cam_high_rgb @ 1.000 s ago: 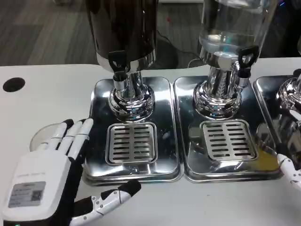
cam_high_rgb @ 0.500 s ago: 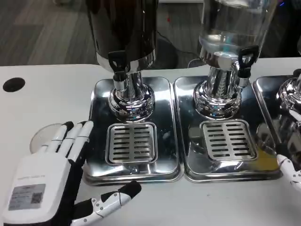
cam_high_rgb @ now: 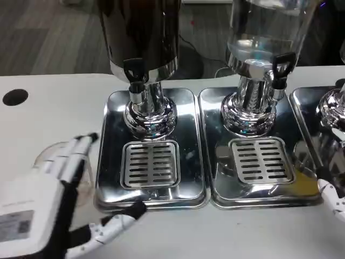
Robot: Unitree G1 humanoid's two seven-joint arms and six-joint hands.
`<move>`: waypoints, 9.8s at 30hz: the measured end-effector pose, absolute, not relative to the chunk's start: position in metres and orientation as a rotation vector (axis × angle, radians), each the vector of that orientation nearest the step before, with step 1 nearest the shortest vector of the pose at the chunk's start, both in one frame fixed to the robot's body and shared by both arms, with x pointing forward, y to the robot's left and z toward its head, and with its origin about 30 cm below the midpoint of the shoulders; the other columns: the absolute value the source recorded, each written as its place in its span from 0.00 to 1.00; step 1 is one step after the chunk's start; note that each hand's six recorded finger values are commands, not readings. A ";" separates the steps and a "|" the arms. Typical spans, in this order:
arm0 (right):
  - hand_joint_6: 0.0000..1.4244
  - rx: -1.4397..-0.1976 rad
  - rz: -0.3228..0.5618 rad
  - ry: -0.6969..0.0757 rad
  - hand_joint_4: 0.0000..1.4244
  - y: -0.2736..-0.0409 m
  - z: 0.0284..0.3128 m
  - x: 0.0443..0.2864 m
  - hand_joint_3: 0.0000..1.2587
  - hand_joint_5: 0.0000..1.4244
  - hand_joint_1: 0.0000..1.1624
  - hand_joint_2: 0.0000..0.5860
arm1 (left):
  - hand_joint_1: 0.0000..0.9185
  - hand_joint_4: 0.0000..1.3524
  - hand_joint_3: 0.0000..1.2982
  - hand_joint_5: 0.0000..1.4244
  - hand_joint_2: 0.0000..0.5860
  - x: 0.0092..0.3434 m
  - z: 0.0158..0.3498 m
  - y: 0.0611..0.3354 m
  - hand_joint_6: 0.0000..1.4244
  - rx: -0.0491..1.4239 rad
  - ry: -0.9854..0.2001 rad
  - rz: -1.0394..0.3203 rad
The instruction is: Grasp the cup under the faucet to collect the drink, then remove the cup.
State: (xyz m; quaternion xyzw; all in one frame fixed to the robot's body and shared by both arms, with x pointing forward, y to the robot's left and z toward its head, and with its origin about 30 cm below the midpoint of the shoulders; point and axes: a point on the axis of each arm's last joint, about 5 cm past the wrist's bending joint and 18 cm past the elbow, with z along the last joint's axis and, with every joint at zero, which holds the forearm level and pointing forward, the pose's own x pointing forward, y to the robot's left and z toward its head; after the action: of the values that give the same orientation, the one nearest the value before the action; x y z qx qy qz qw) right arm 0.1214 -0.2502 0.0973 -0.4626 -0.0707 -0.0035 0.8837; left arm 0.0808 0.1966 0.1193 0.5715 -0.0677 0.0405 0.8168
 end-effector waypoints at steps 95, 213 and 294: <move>0.00 -0.785 0.115 -0.210 0.04 -0.248 0.092 0.101 0.15 0.03 0.35 0.74 | 0.35 0.33 0.31 0.47 0.21 0.168 0.097 0.220 0.60 1.350 0.115 0.139; 0.00 -0.712 0.097 -0.131 0.06 -0.293 0.079 0.085 0.17 0.06 0.35 0.72 | 0.10 0.31 0.29 0.47 0.10 0.234 0.074 0.131 0.58 1.074 -0.179 0.136; 0.00 -0.681 0.101 -0.168 0.06 -0.286 0.081 0.084 0.17 0.06 0.36 0.70 | 0.07 0.26 0.30 0.64 0.12 0.194 0.142 0.154 0.80 0.863 -0.431 0.134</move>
State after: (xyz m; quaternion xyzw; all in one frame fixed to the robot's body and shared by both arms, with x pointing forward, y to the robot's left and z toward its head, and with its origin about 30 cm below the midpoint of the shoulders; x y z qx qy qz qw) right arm 0.0845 -0.2859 0.0808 -0.3336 -0.0822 0.0494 0.9378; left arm 0.1941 0.1542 0.1423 0.4149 -0.2072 0.0643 0.8836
